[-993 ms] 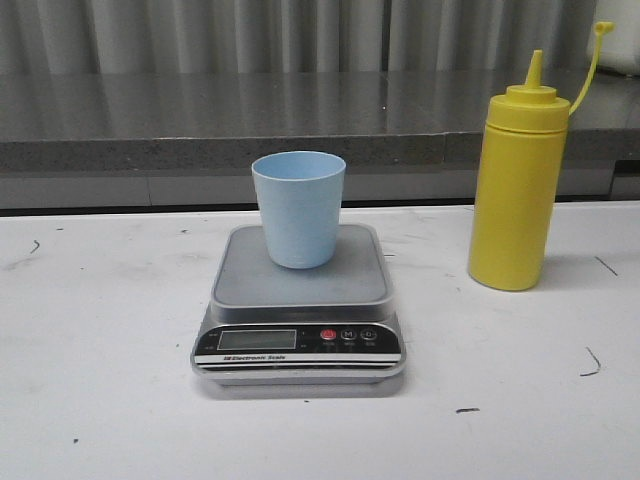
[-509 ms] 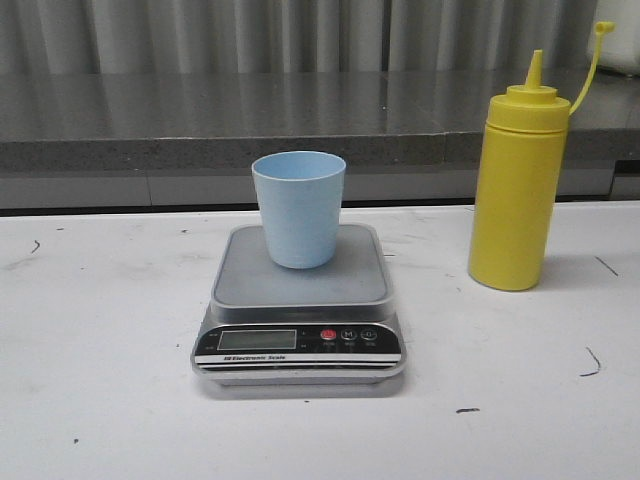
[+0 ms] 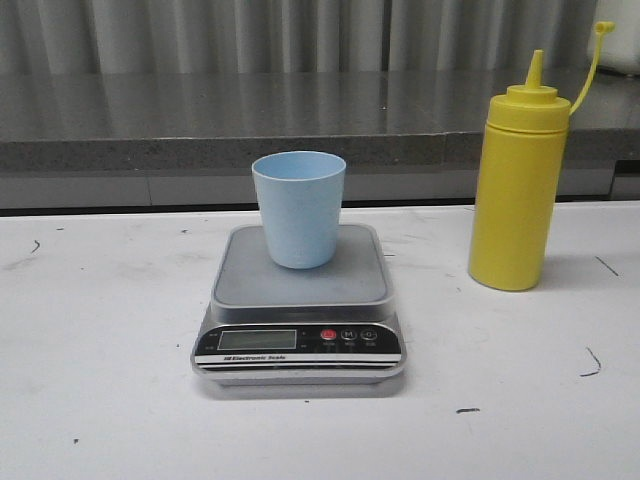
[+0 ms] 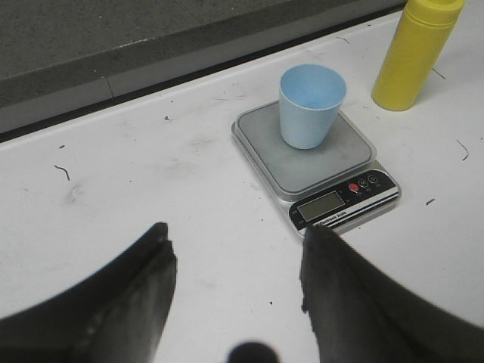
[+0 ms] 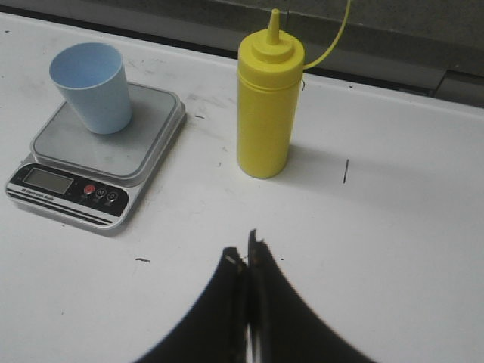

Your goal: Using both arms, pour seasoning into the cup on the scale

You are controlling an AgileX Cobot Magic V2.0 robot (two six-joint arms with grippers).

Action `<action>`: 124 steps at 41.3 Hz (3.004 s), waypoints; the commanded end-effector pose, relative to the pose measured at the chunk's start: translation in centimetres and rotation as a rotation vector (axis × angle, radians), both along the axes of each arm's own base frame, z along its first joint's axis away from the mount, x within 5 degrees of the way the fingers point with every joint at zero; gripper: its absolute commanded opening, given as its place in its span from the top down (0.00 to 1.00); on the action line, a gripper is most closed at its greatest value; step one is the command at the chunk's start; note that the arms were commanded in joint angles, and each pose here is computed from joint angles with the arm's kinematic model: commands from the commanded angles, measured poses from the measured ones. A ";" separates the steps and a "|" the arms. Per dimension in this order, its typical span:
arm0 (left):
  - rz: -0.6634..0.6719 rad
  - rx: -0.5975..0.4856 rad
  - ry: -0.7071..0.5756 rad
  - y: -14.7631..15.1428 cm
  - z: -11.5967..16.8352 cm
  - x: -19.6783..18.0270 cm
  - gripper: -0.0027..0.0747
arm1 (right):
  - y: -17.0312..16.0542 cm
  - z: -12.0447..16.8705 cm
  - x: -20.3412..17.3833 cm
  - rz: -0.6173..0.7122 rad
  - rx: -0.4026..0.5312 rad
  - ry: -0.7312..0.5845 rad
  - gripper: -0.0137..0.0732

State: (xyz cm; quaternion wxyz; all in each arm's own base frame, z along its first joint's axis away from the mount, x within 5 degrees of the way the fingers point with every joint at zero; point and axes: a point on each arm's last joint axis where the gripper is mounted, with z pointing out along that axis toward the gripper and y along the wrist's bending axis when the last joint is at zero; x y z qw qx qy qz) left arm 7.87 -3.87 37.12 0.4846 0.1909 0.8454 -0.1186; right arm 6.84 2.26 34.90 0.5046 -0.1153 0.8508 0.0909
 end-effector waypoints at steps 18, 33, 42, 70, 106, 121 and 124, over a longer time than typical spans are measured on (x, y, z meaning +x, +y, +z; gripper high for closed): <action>0.008 -0.055 -0.080 -0.1 1.3 0.3 0.98 | 0.0 1.4 0.3 -0.006 0.014 -0.103 0.98; 0.008 -0.055 -0.080 -0.1 1.3 0.3 0.99 | 0.0 1.4 0.3 -0.006 0.014 -0.103 0.98; 0.008 -0.055 -0.080 -0.1 1.3 0.3 0.99 | 0.0 1.4 0.3 -0.006 0.014 -0.103 0.98; 0.008 -0.055 -0.080 -0.1 1.3 0.3 0.99 | 0.0 1.4 0.3 -0.006 0.014 -0.103 0.98; 0.297 -0.177 -0.522 2.7 -9.0 -0.6 0.99 | 0.0 1.4 0.3 -0.006 0.014 -0.103 0.98; 0.381 -0.223 -0.644 3.5 -15.8 -2.4 0.99 | 0.0 1.4 0.3 -0.006 0.014 -0.103 0.98; 0.381 -0.218 -0.625 3.5 -16.2 -2.4 0.99 | 0.0 1.4 0.3 -0.005 0.014 -0.103 0.98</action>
